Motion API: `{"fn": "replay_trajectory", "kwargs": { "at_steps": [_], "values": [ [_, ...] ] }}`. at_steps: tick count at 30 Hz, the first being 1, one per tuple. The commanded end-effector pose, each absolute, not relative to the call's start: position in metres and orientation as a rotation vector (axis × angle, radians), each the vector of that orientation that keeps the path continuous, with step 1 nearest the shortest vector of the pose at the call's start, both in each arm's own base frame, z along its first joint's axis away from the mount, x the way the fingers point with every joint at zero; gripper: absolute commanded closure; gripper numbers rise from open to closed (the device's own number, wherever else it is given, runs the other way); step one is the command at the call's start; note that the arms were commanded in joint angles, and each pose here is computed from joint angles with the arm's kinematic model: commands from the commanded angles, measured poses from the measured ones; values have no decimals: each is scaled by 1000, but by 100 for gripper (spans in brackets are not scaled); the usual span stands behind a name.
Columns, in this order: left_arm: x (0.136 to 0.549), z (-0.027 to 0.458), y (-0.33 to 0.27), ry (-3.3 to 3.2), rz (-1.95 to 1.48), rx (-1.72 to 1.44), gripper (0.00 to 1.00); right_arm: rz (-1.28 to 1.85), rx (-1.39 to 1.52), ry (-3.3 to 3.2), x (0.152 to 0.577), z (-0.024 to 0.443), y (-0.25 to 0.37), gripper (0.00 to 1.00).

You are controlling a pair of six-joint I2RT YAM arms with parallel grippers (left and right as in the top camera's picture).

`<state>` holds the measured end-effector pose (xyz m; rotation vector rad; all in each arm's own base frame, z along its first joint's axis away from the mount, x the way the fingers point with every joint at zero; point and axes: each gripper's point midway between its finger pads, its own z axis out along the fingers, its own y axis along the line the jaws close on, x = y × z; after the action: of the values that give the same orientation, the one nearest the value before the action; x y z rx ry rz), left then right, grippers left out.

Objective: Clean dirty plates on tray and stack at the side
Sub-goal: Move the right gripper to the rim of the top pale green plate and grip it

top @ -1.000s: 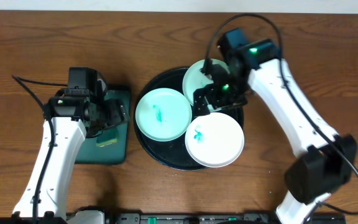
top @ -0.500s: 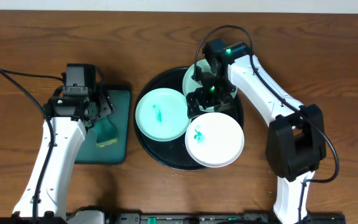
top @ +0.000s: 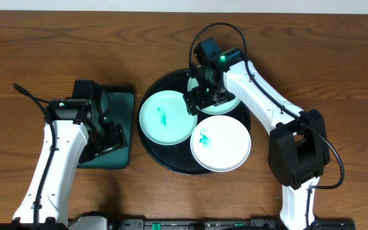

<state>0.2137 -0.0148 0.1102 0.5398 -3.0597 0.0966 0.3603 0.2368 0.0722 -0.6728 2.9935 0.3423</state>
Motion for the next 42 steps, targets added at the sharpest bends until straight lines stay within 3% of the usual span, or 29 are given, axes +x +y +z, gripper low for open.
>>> {"fn": "replay_trajectory", "kwargs": {
  "at_steps": [1,7,19,29,31,32,37,42],
  "values": [
    [224,121,-17,-3113,139,473,18,309,-630,2947,371,82,239,1],
    [245,141,-17,-3199,162,460,18,315,-618,2924,375,88,240,1],
    [261,150,-17,-3227,168,453,18,338,-658,2775,396,155,251,1],
    [261,148,-17,-3219,166,452,18,516,-639,2872,370,145,265,1],
    [261,148,-17,-3219,166,452,18,521,-628,2895,364,142,267,23],
    [261,148,-17,-3219,167,453,18,515,-614,2914,360,139,268,28],
    [261,148,-17,-3215,165,452,18,337,-378,3051,341,112,260,28],
    [261,148,-17,-3216,165,453,18,280,-409,3072,322,77,270,34]
  ]
}}
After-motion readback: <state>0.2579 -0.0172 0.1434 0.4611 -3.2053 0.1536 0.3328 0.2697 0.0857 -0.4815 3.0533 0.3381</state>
